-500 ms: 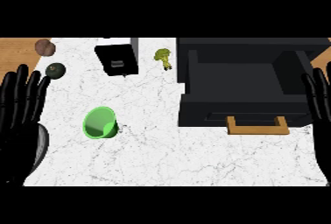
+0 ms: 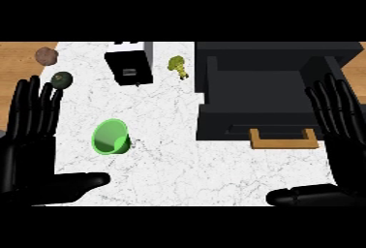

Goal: Pick up the cup, place it into the drawer and close the drawer

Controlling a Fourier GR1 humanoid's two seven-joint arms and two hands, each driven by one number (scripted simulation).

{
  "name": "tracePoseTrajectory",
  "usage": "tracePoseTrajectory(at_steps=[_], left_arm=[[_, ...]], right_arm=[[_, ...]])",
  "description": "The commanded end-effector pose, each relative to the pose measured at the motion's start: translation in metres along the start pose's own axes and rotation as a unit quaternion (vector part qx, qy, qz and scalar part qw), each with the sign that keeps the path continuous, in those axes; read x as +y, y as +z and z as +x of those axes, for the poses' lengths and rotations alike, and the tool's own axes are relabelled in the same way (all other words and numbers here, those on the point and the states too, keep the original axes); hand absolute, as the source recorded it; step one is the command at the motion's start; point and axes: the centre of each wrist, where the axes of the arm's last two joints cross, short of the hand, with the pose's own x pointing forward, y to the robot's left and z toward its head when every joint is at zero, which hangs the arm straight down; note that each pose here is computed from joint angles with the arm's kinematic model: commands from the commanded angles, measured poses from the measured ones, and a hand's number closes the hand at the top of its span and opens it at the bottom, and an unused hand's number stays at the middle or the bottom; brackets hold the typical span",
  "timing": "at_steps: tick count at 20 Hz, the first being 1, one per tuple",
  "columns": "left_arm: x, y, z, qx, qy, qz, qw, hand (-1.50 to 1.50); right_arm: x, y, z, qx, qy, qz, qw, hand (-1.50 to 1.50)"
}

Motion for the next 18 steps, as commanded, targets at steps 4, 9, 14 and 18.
tracePoseTrajectory(at_steps=[4, 9, 14, 18], left_arm=[[0.015, 0.003, -0.028, 0.046, 0.036, 0.044, 0.9973, -1.5], [0.036, 0.004, -0.067, 0.077, 0.004, 0.067, 0.9948, -1.5], [0.051, 0.021, -0.101, 0.106, -0.003, 0.069, 0.9919, -1.5], [0.058, 0.026, -0.132, 0.123, -0.013, 0.096, 0.9876, -1.5]], right_arm=[[-0.009, -0.02, -0.014, 0.035, -0.014, 0.022, 0.999, -1.5], [-0.012, -0.021, -0.014, 0.041, -0.004, 0.03, 0.999, -1.5], [0.004, -0.031, -0.021, 0.021, -0.004, 0.031, 0.999, -1.5], [-0.01, -0.054, -0.005, 0.021, 0.004, 0.031, 0.999, -1.5]])
